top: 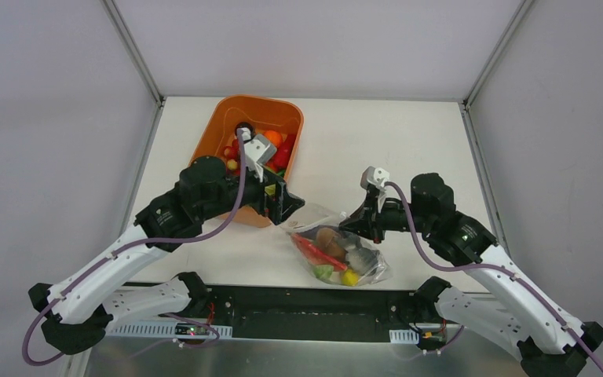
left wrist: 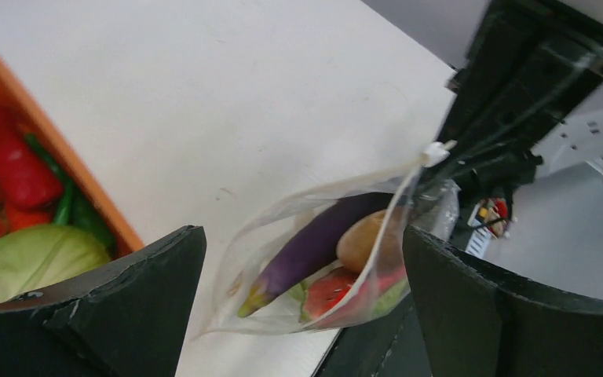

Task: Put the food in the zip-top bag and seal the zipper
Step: Zip the zipper food storage bag at the center of the board.

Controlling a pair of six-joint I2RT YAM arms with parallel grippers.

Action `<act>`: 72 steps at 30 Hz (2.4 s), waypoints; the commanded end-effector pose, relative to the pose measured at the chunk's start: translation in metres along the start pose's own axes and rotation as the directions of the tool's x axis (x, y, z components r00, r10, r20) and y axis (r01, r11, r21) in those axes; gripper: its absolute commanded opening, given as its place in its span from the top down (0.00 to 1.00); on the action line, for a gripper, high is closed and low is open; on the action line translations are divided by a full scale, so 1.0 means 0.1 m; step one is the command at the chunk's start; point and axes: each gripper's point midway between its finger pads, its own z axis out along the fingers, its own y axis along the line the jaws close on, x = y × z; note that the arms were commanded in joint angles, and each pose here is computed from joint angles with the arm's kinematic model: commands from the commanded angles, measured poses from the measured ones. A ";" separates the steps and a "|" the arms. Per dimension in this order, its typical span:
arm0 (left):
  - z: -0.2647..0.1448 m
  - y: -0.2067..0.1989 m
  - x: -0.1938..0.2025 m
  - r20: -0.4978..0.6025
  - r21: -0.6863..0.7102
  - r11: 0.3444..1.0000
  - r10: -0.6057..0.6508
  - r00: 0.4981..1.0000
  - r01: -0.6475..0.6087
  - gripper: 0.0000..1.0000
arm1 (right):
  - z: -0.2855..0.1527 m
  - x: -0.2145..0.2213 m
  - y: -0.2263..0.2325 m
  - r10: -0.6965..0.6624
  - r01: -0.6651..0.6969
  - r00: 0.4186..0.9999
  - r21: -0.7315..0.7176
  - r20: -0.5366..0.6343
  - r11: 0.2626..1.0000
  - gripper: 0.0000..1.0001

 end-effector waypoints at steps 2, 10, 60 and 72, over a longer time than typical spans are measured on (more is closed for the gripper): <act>0.11 -0.43 -0.25 0.084 0.256 0.961 0.087 0.993 -0.106 0.01 | 0.00 -0.19 0.01 -0.030 0.032 0.992 -0.022 0.119 0.999 1.00; 0.26 -0.91 -0.41 0.093 0.524 0.832 0.157 0.983 -0.183 0.07 | -0.11 -0.24 0.27 -0.077 0.094 0.989 -0.132 0.125 0.987 1.00; 0.57 -1.28 0.06 -0.097 0.567 0.798 0.312 0.945 -0.205 0.96 | -0.24 -0.40 0.28 -0.161 0.182 0.958 -0.070 0.235 0.981 1.00; 0.59 -1.35 0.05 -0.086 0.602 0.774 0.310 0.947 -0.198 0.59 | -0.24 -0.39 0.32 -0.160 0.186 0.959 -0.098 0.233 0.978 1.00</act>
